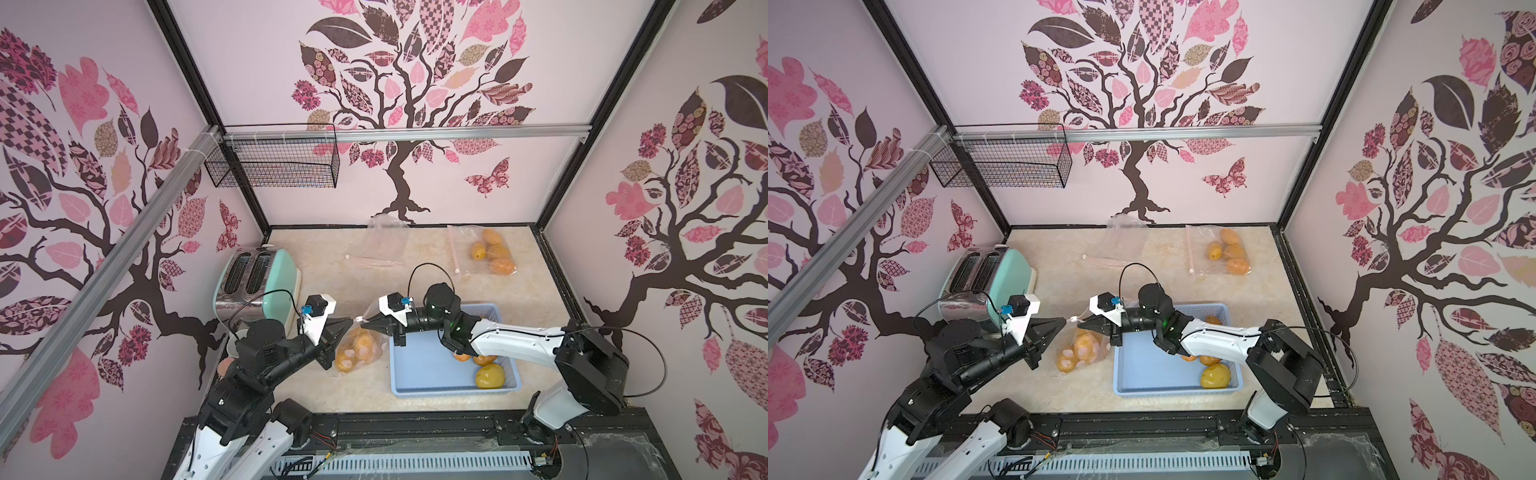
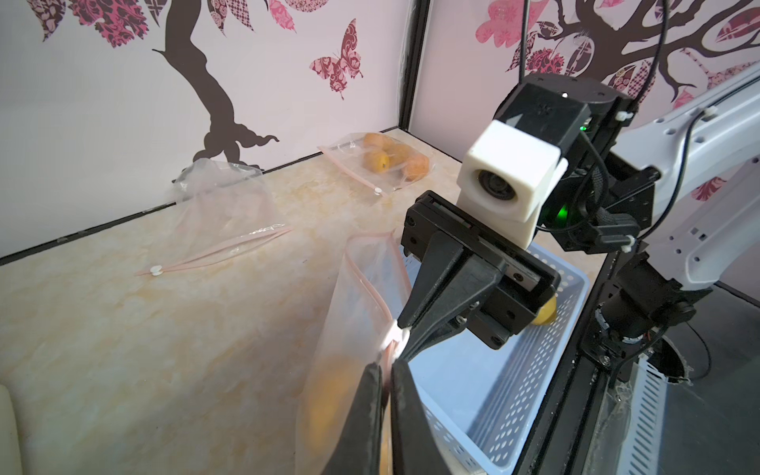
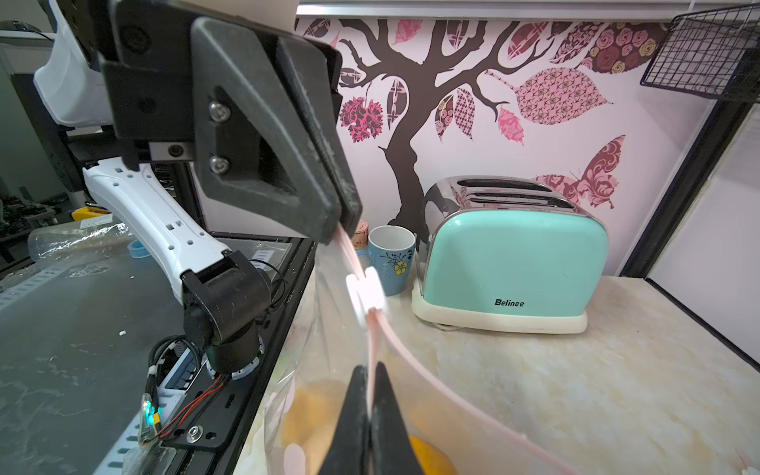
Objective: Put the potatoes into a zipper bag and zip it
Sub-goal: Adjust the zipper food storage bag at the center of the board.
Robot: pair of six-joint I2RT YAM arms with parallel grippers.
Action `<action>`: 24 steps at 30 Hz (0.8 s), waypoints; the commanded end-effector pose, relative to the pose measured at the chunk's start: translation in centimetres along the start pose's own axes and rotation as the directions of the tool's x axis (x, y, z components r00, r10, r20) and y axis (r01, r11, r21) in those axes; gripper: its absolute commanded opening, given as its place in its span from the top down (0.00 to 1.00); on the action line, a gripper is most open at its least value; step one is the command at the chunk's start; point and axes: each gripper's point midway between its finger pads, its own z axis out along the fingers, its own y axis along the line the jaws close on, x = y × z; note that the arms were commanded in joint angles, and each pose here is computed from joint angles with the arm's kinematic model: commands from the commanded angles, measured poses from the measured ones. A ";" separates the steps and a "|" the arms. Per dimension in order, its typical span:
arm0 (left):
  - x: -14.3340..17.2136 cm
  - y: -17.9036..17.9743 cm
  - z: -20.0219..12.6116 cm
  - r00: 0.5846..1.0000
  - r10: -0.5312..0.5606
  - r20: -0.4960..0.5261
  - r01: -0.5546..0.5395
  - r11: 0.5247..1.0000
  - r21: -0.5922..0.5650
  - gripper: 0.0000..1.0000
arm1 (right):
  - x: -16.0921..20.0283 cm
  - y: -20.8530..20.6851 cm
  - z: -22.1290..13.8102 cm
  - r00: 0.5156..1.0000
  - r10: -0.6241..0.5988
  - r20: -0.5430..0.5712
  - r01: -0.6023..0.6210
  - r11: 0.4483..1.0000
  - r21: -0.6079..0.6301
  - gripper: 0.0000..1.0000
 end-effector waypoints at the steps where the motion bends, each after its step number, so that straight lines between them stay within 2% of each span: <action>1: 0.7 -0.1 0.6 1.000 -0.012 -0.012 0.012 1.000 0.016 0.83 | -2.9 0.5 -0.4 0.997 -0.055 0.054 0.055 0.998 -0.009 1.00; 3: 0.9 -0.1 0.6 1.000 -0.015 -0.021 0.016 1.000 0.020 0.73 | -3.0 0.4 -0.4 0.997 -0.059 0.054 0.059 0.998 -0.008 1.00; 5: 1.1 -0.2 0.7 0.999 -0.018 -0.027 0.018 1.000 0.025 0.74 | -3.0 0.4 -0.4 0.997 -0.059 0.054 0.060 0.998 -0.008 1.00; 11: 1.4 0.2 1.1 0.999 -0.019 -0.032 0.019 1.000 0.006 0.89 | -3.2 0.4 -0.3 0.997 -0.066 0.047 0.067 0.998 -0.016 1.00; 15: 1.4 0.3 1.4 0.999 -0.022 -0.044 0.022 1.000 0.007 0.91 | -3.6 0.3 -0.2 0.996 -0.072 0.049 0.073 0.997 -0.017 1.00; 17: 1.3 0.2 1.4 0.999 -0.022 -0.046 0.023 1.000 0.012 0.99 | -3.8 0.3 -0.1 0.996 -0.073 0.053 0.074 0.997 -0.020 1.00; 22: 1.1 0.4 1.2 0.998 -0.025 -0.059 0.025 1.000 -0.004 1.00 | -4.3 0.2 -0.1 0.995 -0.073 0.061 0.074 0.997 -0.013 1.00; 24: 0.5 1.0 0.7 0.998 -0.025 -0.066 0.023 0.999 -0.044 1.00 | -4.6 0.0 -0.3 0.996 -0.072 0.061 0.072 0.997 0.002 0.68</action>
